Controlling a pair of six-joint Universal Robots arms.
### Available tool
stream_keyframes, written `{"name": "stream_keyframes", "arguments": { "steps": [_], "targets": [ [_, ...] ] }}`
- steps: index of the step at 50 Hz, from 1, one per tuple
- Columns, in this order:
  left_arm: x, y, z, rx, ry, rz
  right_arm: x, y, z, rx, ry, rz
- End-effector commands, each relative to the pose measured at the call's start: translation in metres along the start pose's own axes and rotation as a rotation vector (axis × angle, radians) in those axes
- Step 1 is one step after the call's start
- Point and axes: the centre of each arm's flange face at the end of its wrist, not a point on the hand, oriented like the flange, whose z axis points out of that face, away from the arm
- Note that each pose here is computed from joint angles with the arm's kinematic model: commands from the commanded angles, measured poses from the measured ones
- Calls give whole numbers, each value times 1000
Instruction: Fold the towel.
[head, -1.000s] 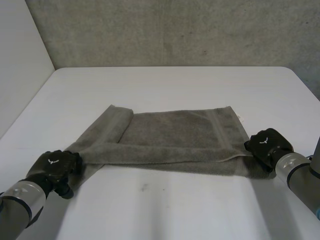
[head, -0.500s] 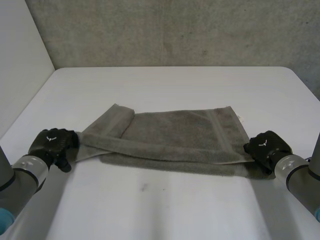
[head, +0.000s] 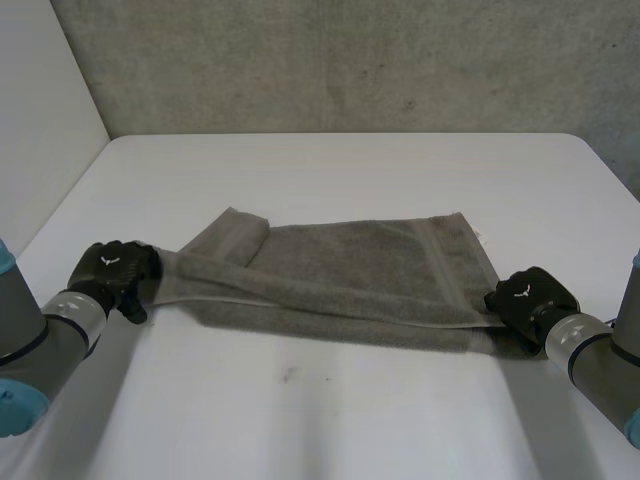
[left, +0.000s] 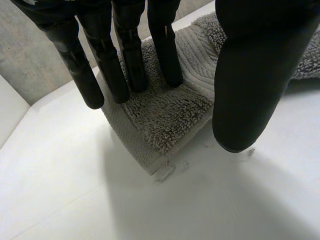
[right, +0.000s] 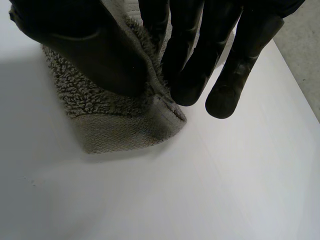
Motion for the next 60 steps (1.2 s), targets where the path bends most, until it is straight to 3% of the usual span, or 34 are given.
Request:
{"name": "stream_keyframes", "arguments": {
  "steps": [1, 60],
  "targets": [
    [-1, -1, 6, 5, 0, 1, 0, 0, 0, -1, -2, 0],
    [4, -6, 50, 77, 21, 35, -2, 3, 4, -4, -7, -6]
  ]
}}
